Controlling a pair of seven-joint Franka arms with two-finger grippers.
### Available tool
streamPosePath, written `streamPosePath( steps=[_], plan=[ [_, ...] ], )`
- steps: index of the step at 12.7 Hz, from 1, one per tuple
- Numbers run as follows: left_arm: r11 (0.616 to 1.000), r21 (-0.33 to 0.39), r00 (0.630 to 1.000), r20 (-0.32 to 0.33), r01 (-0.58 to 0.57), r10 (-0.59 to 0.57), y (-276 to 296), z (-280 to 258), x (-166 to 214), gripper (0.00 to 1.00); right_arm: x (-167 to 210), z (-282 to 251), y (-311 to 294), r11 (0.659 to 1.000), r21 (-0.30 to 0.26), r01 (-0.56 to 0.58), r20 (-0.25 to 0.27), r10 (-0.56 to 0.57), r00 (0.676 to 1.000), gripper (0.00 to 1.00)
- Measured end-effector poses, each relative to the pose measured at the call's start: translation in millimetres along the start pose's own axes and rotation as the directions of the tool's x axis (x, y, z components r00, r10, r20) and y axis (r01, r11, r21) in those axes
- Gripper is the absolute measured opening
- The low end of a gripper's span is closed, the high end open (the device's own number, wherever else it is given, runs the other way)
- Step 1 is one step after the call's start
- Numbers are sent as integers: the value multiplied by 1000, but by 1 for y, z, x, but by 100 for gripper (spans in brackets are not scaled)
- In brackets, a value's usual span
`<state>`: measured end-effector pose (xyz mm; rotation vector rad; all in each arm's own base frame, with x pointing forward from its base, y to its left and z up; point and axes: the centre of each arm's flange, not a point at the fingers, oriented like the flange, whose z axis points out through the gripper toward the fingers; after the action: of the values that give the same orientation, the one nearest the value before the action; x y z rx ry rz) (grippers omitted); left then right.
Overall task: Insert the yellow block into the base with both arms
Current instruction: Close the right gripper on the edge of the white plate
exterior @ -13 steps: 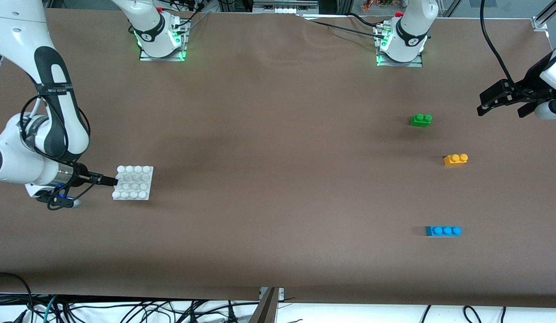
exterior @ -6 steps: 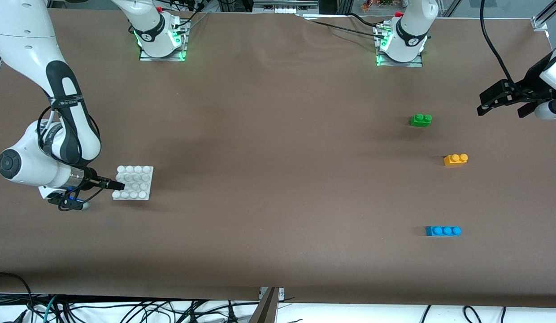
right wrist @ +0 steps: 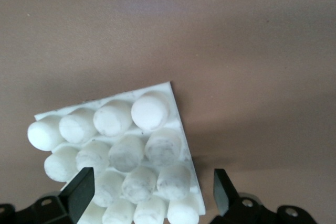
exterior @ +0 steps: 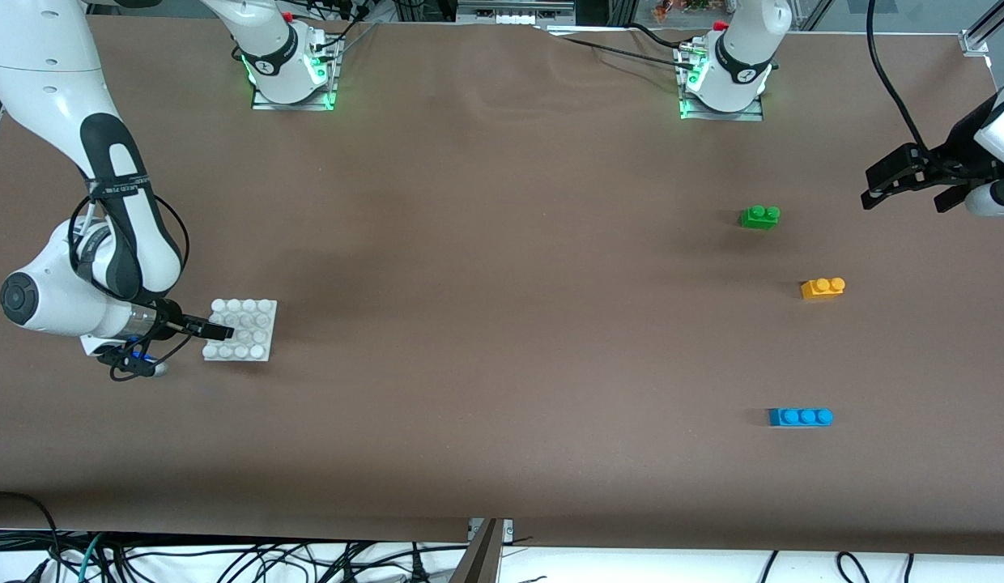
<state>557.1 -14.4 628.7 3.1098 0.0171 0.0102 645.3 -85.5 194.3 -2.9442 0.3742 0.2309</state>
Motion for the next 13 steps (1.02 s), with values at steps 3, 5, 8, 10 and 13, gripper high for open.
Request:
streamPosePath(
  steps=[3,5,8,10,13],
  plan=[
    [1000,0,1000,1,0,0,0,1,0,100,-3,14,16,1000,12,14,51,-15,999,100],
    [1000,0,1000,1,0,0,0,1,0,100,-3,18,21,1000,24,10,56,-12,998,100],
    [1000,0,1000,1,-1,1,0,1,0,100,-3,19,20,999,40,-1,56,-2,998,100],
    [1000,0,1000,1,-1,1,0,1,0,100,-3,21,18,999,51,-6,56,3,998,96],
    [1000,0,1000,1,-1,1,0,1,0,100,-3,23,16,998,59,-10,57,7,998,96]
  ],
)
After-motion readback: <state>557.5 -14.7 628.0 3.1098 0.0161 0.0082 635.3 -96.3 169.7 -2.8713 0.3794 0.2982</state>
